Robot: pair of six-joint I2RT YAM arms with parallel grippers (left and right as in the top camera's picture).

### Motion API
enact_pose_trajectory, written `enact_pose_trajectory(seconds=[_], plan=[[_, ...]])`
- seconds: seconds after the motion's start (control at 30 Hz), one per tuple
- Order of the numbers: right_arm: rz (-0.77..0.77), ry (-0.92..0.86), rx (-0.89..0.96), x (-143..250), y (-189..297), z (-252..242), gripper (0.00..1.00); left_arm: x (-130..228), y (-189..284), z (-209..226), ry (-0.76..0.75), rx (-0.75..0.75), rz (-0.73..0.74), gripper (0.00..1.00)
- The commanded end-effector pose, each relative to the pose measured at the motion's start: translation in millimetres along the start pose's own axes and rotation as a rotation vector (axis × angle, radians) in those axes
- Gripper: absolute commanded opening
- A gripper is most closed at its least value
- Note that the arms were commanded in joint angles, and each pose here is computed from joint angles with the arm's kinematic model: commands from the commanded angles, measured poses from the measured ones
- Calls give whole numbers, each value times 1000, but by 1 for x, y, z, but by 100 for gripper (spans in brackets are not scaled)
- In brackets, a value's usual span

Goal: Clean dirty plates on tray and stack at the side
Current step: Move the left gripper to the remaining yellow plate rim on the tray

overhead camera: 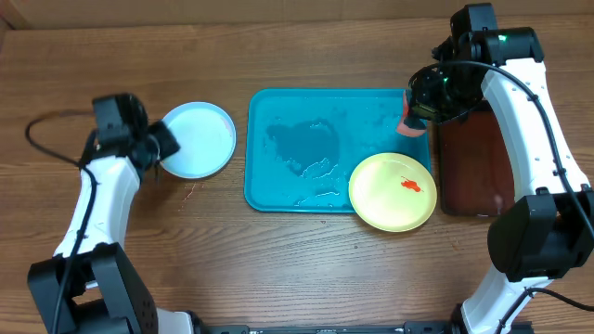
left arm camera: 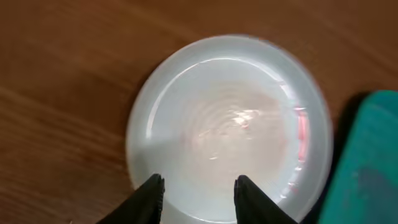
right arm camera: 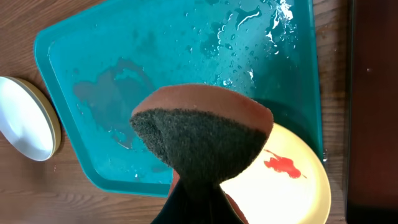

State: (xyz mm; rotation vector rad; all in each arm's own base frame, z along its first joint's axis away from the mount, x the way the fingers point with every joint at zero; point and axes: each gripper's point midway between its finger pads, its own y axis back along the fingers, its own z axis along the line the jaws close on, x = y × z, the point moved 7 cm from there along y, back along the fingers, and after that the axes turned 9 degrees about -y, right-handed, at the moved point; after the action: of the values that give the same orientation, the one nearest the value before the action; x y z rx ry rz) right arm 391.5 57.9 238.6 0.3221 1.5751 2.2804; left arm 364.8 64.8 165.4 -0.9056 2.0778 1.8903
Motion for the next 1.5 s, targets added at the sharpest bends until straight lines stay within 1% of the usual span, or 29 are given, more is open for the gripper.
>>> enact_pose_trajectory(seconds=[0.0,0.07,0.17,0.23,0.37,0.57,0.73,0.87,1.0,1.13,1.2,1.47], plan=[[-24,16,-6,-1,7,3,4,-23,22,-42,-146,94,-51,41],[-22,15,-5,-1,7,2,4,-19,28,-69,-195,154,-26,41],[-22,15,-5,-1,7,2,4,-1,30,-113,-258,301,25,41],[-23,15,-5,-1,7,2,4,13,30,-138,-276,364,66,41],[-30,14,3,-2,8,1,4,42,21,-178,-337,409,137,41],[-35,15,10,-2,8,1,4,87,-5,-236,-424,477,221,42],[-35,15,11,-2,8,1,4,117,-27,-274,-435,534,246,48],[-37,15,18,-3,8,0,4,136,-37,-294,-468,588,264,52],[-37,15,18,-3,8,0,4,150,-43,-305,-479,587,300,53],[-33,33,20,-2,8,-1,4,165,-50,-302,-471,554,363,51],[-29,34,23,-1,8,-1,4,168,-52,-301,-470,544,380,50],[-31,33,30,-1,8,-2,4,169,-52,-301,-456,542,387,49]])
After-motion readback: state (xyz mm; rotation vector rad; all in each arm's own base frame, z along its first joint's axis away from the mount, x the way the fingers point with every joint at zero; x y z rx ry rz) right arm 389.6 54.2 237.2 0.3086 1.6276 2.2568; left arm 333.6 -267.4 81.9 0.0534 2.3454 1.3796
